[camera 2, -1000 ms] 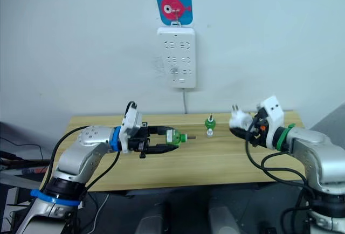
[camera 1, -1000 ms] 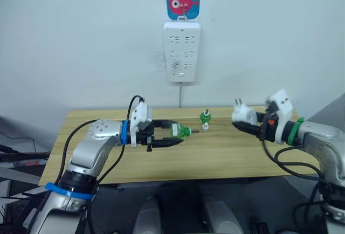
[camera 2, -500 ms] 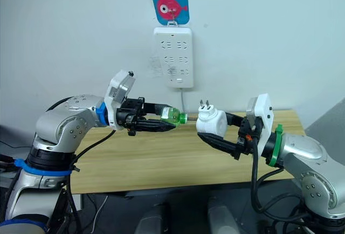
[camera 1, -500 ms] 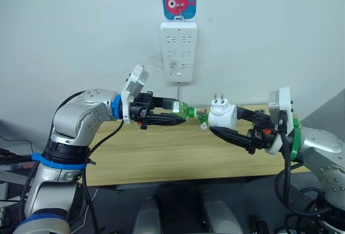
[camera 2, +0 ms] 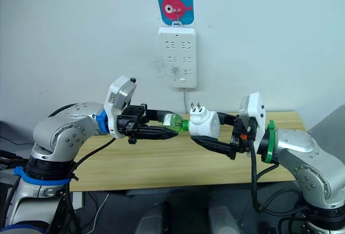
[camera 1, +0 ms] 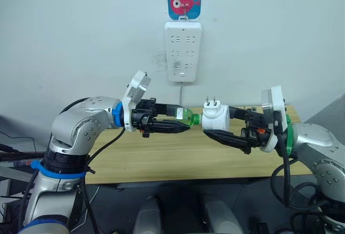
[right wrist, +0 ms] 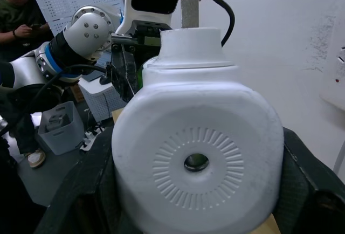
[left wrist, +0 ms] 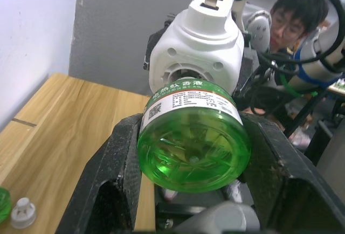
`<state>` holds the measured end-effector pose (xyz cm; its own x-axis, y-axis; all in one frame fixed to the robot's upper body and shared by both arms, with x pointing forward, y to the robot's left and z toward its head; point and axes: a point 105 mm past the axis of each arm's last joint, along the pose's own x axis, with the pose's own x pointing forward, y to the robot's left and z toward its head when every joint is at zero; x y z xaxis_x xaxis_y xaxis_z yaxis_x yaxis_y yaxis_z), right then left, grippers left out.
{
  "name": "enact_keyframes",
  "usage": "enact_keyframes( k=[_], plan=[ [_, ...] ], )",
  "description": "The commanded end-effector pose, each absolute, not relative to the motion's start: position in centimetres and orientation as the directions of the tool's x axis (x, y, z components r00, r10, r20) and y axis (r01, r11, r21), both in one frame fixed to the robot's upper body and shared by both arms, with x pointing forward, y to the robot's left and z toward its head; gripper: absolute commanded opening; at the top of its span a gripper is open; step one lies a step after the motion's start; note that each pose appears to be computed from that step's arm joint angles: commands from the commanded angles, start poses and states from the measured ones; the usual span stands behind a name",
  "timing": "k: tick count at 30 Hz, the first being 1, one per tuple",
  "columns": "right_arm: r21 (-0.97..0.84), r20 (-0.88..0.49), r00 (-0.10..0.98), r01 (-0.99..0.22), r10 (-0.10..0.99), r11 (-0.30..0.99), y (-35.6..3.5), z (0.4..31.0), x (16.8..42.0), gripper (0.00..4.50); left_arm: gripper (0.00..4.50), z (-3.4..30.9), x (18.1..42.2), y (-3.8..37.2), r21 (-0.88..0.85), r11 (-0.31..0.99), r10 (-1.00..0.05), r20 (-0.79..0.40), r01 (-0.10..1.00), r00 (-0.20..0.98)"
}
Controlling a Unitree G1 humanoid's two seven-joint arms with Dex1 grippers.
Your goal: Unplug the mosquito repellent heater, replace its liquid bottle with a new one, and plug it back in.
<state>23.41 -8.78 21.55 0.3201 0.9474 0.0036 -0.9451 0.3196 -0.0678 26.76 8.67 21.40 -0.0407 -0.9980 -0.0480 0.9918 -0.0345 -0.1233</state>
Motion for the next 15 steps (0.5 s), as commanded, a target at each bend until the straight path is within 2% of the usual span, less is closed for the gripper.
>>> enact_keyframes(
  k=[1,8,15],
  plan=[
    [-0.082,0.035,0.270,-0.959,0.962,0.272,-8.0,22.1,22.5,3.00,2.27,22.6,26.0,8.3,-0.088,-0.073,-0.997,-0.017,0.993,-0.075],
    [-0.039,0.069,0.237,-0.970,0.969,0.240,-7.1,22.6,22.0,3.00,2.27,23.0,25.1,8.1,-0.161,-0.131,-0.991,0.009,0.978,-0.131],
    [-0.017,0.085,0.193,-0.981,0.978,0.195,-6.2,23.2,21.4,3.00,2.27,22.7,24.9,7.6,-0.159,-0.143,-0.990,0.012,0.977,-0.143]
  ],
)
